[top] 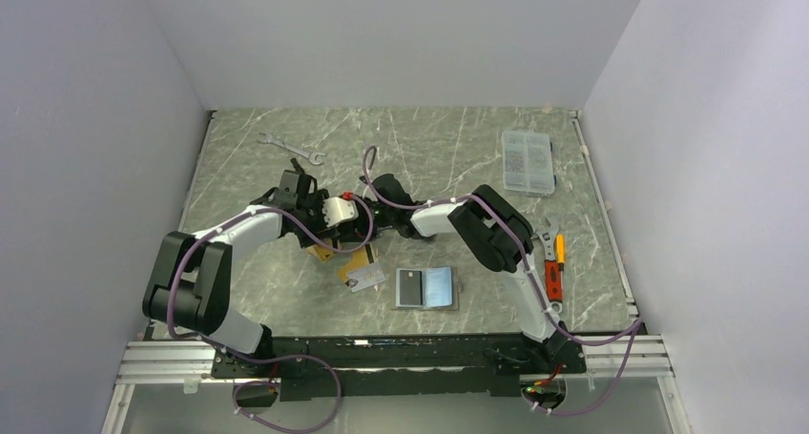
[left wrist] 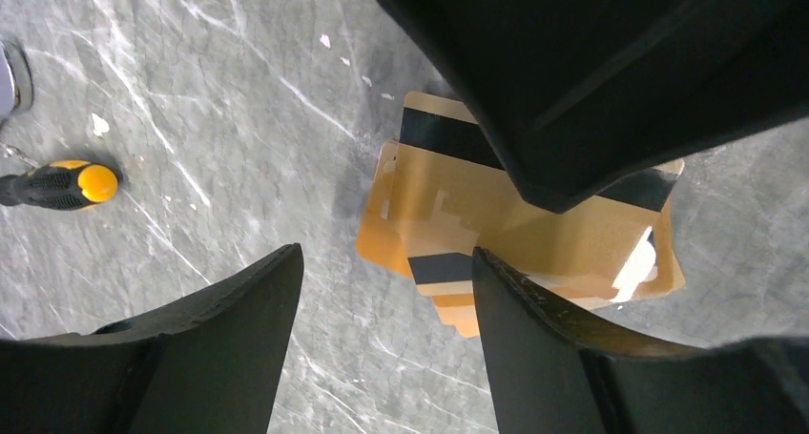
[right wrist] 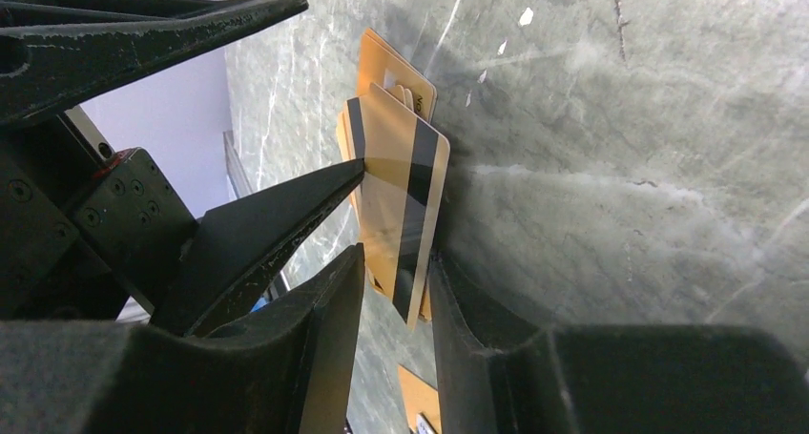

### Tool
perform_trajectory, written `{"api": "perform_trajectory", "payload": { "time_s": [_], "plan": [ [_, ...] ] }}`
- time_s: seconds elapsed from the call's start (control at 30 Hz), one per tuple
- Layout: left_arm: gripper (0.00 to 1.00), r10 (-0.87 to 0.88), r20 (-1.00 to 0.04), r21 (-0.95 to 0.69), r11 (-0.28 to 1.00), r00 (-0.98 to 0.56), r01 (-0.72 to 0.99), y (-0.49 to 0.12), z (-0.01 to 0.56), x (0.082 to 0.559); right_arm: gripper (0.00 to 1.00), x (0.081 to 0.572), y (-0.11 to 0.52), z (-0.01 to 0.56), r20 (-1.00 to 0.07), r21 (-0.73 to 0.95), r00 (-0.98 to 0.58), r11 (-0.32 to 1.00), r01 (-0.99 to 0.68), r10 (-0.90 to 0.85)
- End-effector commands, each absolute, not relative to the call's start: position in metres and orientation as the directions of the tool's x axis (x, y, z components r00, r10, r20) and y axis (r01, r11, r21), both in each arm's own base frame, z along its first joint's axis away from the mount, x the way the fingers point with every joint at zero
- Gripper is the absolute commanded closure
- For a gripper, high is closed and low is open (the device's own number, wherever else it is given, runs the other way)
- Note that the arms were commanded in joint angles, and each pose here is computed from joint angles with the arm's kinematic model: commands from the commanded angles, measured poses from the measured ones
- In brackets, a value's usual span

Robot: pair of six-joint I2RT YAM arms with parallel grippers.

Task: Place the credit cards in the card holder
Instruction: Pick up the credit card from the center of the board.

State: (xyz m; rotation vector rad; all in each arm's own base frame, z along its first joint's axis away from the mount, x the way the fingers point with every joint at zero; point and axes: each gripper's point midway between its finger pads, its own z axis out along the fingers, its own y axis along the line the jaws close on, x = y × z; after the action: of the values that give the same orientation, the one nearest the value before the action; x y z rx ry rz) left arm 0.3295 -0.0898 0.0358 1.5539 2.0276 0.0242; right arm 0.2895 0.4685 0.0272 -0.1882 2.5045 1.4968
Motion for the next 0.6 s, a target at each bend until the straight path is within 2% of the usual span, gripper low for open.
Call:
{"api": "perform_trajectory", "payload": {
  "time_s": [0.0,0.37,0.43,0.57],
  "plan": [
    [0.29,0.905,-0.404,0.310,0.272,-0.133,0.911,-0.101,0.019,0.322,0.64,0.273,0.456,0.000,-0.179,0.836,-0.984,0.527,-0.153,-0.001],
    [0.32,0.889,-0.439,0.239,0.258,-0.133,0.936,-0.119,0.026,0.314,0.66,0.275,0.455,0.001,-0.165,0.851,-0.986,0.509,-0.128,0.027],
    [0.33,0.877,-0.460,0.221,0.265,-0.140,0.938,-0.123,0.032,0.312,0.70,0.277,0.451,0.002,-0.165,0.848,-0.986,0.515,-0.122,0.038],
    [0.33,0.865,-0.475,0.215,0.290,-0.160,0.932,-0.122,0.040,0.317,0.89,0.282,0.441,0.004,-0.192,0.830,-0.979,0.543,-0.128,0.062]
  ]
}}
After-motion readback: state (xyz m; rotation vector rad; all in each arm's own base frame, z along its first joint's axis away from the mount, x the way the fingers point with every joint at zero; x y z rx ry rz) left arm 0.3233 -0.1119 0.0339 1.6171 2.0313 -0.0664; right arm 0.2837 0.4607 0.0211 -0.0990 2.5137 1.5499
